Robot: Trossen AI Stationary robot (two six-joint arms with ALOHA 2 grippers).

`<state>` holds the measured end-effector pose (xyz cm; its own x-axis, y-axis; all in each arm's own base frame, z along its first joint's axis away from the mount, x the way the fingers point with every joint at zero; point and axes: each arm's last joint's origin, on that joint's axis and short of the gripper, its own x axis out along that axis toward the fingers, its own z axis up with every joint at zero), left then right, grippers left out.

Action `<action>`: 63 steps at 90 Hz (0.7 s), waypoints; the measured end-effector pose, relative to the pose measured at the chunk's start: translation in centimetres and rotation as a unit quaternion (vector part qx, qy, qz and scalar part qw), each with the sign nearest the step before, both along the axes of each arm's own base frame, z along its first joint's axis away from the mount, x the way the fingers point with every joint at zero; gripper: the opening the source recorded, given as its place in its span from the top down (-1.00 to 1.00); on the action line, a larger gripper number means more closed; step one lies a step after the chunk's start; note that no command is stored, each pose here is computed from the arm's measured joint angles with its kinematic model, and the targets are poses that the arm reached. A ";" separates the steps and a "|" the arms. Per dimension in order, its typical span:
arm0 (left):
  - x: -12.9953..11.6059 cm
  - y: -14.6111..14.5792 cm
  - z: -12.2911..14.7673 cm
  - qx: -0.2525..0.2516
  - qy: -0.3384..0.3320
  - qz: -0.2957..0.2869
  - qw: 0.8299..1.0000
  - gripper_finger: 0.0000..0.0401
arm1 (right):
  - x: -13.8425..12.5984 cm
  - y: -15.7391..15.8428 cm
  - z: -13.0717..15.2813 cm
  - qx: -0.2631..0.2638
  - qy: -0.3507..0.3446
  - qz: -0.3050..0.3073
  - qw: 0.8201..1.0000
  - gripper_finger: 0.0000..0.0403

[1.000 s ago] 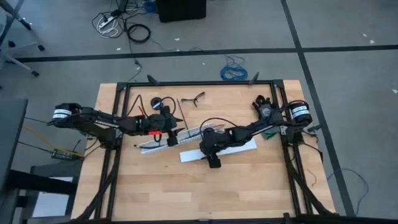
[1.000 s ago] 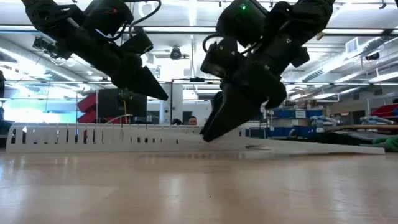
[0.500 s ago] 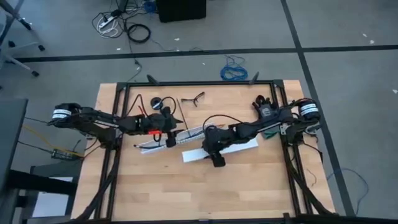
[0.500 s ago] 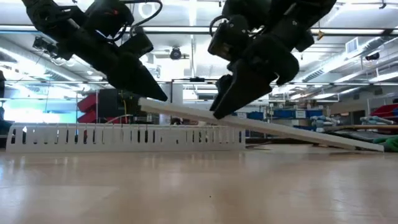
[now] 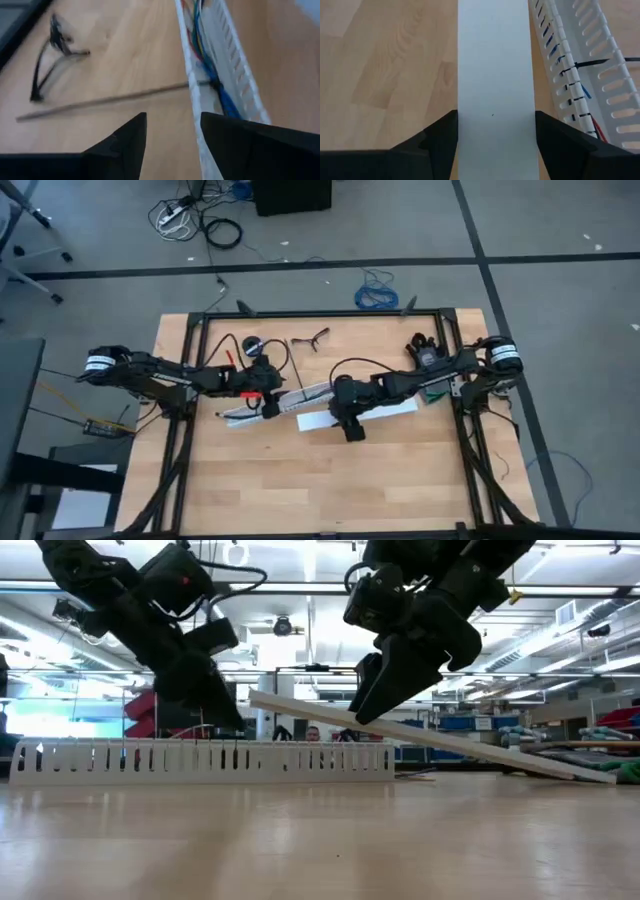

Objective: Ziptie cables
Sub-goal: Close the white cable duct

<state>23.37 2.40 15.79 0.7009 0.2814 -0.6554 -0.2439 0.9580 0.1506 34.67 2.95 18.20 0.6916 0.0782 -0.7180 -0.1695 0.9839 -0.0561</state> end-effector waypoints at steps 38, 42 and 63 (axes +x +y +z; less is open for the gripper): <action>0.1 -0.2 -0.8 -0.032 0.020 -0.031 0.999 0.08 | 0.1 -1.1 0.0 -0.004 0.000 -0.012 1.000 -0.16; 0.1 -0.2 -1.1 -0.033 0.028 -0.031 0.999 0.08 | 0.0 -1.1 0.0 -0.005 0.002 -0.012 1.000 -0.16; 0.3 -0.3 -1.9 -0.039 0.044 -0.033 0.998 0.21 | 0.0 -1.6 -0.1 -0.006 0.006 -0.019 1.000 -0.16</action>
<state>23.71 2.14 13.91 0.6547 0.1830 -0.7334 -0.1690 0.9811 0.0939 34.69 1.30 18.13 0.6858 0.0439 -0.7265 -0.1327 0.9890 -0.0655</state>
